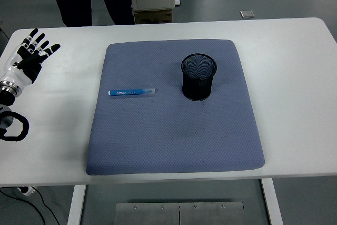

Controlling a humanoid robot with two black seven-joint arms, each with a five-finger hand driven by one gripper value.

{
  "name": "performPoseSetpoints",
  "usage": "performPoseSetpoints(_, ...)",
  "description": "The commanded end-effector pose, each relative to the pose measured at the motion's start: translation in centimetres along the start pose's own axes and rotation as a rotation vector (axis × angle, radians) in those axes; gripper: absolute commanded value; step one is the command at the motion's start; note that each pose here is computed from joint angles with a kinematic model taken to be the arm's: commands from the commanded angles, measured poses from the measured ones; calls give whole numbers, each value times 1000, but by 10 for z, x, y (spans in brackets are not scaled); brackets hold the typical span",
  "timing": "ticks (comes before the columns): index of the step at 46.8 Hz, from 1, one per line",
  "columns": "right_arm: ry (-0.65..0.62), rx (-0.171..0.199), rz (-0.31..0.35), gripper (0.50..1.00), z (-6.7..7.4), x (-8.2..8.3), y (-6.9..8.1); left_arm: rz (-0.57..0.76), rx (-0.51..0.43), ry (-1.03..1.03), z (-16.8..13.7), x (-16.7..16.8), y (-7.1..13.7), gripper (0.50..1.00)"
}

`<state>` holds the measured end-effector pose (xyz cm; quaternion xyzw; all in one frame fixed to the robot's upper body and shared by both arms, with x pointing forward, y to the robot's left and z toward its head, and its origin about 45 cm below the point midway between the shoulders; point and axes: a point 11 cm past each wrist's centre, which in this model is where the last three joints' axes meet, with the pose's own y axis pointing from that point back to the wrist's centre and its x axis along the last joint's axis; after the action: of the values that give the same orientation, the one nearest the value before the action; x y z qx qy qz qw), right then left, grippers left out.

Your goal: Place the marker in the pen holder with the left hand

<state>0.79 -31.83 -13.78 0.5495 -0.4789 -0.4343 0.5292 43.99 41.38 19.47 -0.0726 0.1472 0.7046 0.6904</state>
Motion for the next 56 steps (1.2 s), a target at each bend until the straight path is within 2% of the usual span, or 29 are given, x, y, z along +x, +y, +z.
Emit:
performPoseSetpoints(1, 0, 0, 0, 1000, 0, 0, 0, -2, 0, -1, 0, 0, 0, 1000)
performPoseSetpoints(56, 0, 0, 0, 1000, 0, 0, 0, -20, -11, 12, 3, -2, -1, 1000)
